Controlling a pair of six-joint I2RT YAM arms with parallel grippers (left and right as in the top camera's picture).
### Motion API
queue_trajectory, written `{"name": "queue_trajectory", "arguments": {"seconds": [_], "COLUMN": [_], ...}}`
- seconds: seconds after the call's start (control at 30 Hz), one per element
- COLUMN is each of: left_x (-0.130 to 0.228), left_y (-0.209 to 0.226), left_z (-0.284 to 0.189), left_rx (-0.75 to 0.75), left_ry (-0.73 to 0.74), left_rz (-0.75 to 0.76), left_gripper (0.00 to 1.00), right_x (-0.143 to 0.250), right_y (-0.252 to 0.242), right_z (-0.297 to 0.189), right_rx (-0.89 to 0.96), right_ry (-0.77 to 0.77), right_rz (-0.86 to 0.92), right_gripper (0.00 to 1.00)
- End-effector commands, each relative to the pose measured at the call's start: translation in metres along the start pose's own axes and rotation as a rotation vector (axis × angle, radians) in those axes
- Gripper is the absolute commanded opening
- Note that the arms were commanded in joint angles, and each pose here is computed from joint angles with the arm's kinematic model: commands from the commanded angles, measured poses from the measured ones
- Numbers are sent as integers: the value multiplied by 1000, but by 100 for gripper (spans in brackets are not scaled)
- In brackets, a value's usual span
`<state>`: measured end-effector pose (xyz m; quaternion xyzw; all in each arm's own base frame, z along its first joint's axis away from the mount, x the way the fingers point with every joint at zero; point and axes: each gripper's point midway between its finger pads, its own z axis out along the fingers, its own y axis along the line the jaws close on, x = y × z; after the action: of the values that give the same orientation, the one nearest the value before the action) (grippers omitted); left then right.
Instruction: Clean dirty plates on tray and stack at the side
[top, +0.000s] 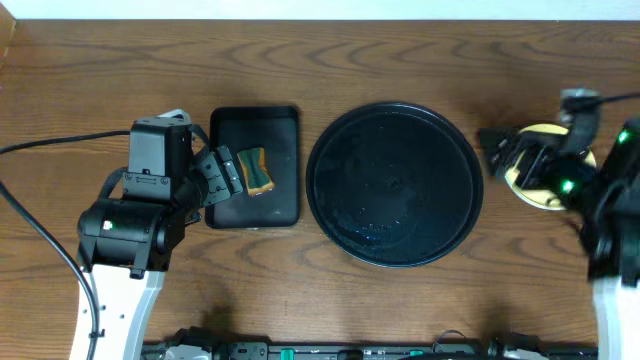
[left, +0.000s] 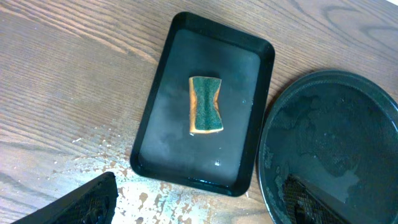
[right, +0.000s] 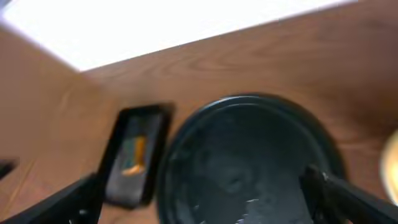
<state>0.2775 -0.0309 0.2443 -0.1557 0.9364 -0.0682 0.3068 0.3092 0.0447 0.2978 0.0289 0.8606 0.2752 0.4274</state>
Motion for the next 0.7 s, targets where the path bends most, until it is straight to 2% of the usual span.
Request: {"name": "queue_trajectory", "arguments": {"seconds": [0.0, 0.13, 0.4, 0.67], "left_x": [-5, -5, -5, -5], "left_y": [0, 0, 0, 0], "left_z": [-5, -5, -5, -5], "left_rx": [3, 3, 3, 3], "left_ry": [-16, -16, -16, -16], "left_rz": [1, 1, 1, 1], "left_gripper": [86, 86, 86, 86], "right_x": [14, 26, 49, 73], "right_y": [58, 76, 57, 22], "right_z": [-20, -38, -67, -60], "right_rx": [-120, -150, 9, 120], "right_ry": [-9, -15, -24, -165], "right_rz": [-141, -178, -256, -538], "right_gripper": [99, 99, 99, 99]}}
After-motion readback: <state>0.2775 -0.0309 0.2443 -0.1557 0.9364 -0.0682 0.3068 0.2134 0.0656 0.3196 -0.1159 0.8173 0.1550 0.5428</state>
